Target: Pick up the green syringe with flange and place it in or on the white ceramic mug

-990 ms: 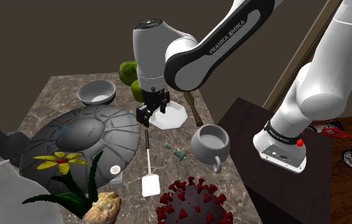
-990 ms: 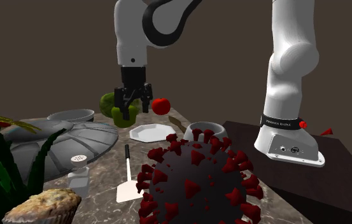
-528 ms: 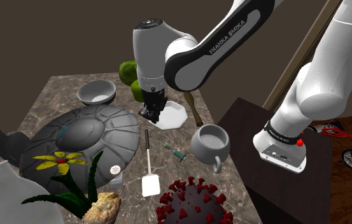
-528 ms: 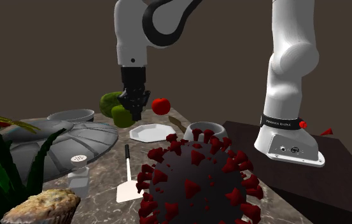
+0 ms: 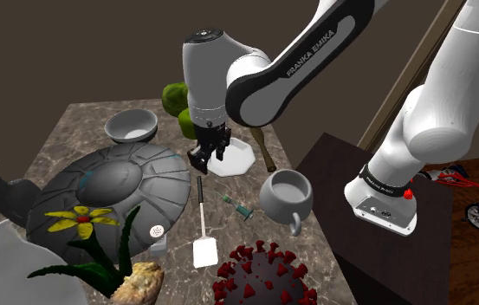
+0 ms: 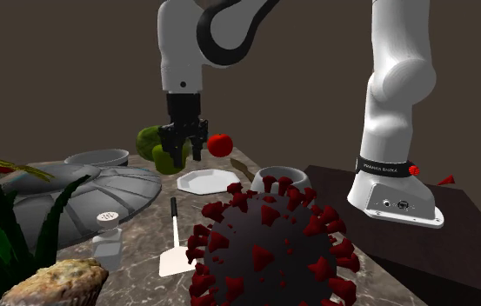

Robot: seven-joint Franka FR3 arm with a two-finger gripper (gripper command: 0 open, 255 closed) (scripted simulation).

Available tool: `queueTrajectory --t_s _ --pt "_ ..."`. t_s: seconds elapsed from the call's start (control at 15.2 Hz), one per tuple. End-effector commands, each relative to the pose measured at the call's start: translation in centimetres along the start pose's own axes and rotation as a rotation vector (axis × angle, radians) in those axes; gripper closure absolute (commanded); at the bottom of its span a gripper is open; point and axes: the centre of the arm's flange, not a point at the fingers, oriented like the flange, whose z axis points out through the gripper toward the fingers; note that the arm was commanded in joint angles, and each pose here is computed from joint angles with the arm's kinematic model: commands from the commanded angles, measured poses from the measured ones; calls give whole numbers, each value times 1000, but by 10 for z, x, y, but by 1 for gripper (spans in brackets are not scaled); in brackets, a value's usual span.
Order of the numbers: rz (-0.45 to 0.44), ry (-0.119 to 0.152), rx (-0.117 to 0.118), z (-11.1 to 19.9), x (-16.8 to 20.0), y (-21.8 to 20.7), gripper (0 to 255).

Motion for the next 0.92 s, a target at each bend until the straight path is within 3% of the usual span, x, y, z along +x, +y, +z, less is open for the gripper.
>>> queueTrajectory --t_s 0.0,0.46,0.86 --pt "1 -1 4 14 -15 0 0" --pt "5 -4 19 79 -79 -3 0" --pt "5 -4 19 111 -79 -4 0"
